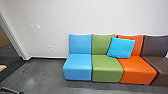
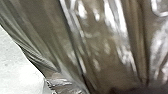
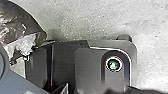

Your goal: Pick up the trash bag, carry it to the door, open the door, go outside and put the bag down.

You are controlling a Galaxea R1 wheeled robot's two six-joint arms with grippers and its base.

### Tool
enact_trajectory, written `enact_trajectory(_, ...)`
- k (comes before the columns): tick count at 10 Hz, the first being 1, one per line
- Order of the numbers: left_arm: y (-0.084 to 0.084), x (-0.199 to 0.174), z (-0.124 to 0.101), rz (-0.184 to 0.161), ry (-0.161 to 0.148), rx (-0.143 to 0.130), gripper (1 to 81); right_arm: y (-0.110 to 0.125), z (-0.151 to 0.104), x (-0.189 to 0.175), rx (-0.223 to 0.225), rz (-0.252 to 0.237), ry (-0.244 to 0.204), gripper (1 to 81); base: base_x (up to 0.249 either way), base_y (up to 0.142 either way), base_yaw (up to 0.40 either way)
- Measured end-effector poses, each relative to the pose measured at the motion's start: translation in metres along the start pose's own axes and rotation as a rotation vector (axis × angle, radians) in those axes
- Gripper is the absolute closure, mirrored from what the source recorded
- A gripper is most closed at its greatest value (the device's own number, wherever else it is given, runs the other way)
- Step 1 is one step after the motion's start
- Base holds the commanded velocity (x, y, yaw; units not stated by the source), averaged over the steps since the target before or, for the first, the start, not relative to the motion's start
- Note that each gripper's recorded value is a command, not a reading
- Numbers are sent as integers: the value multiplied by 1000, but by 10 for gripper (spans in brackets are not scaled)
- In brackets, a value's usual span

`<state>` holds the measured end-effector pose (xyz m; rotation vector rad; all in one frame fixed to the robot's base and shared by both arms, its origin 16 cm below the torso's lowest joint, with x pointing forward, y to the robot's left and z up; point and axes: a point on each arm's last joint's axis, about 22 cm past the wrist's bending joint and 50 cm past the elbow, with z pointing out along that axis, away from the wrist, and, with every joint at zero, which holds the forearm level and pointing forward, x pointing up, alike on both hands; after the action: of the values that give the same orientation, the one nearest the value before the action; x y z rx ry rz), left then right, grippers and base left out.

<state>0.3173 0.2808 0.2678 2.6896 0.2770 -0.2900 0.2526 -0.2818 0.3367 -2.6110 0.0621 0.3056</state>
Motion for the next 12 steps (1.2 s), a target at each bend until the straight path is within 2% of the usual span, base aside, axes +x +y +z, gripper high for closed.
enact_trajectory(2,-9,-26,-10,89,-27,17,811,13,-9,-22,-32,26,-11,10,0,0,0)
enact_trajectory(3,-11,-44,-13,96,-47,19,811,14,-13,-35,-39,36,-22,10,0,0,0)
enact_trajectory(5,-10,-73,-19,67,-82,13,811,1,-11,-48,-31,37,-37,10,0,0,0)
enact_trajectory(6,-3,-73,-22,60,-72,6,811,-9,-9,-51,-23,29,-40,10,0,0,0)
enact_trajectory(7,12,-67,-24,66,-44,-6,811,-21,-7,-50,-15,12,-30,10,0,0,0)
enact_trajectory(9,51,-63,-30,90,-4,-38,811,-44,-7,-45,-8,-22,5,10,0,0,0)
enact_trajectory(10,58,-68,-36,97,7,-41,811,-48,-7,-51,-16,-32,13,10,0,0,0)
enact_trajectory(12,53,-85,-52,101,24,-25,811,-47,-20,-61,-40,-48,36,10,0,0,0)
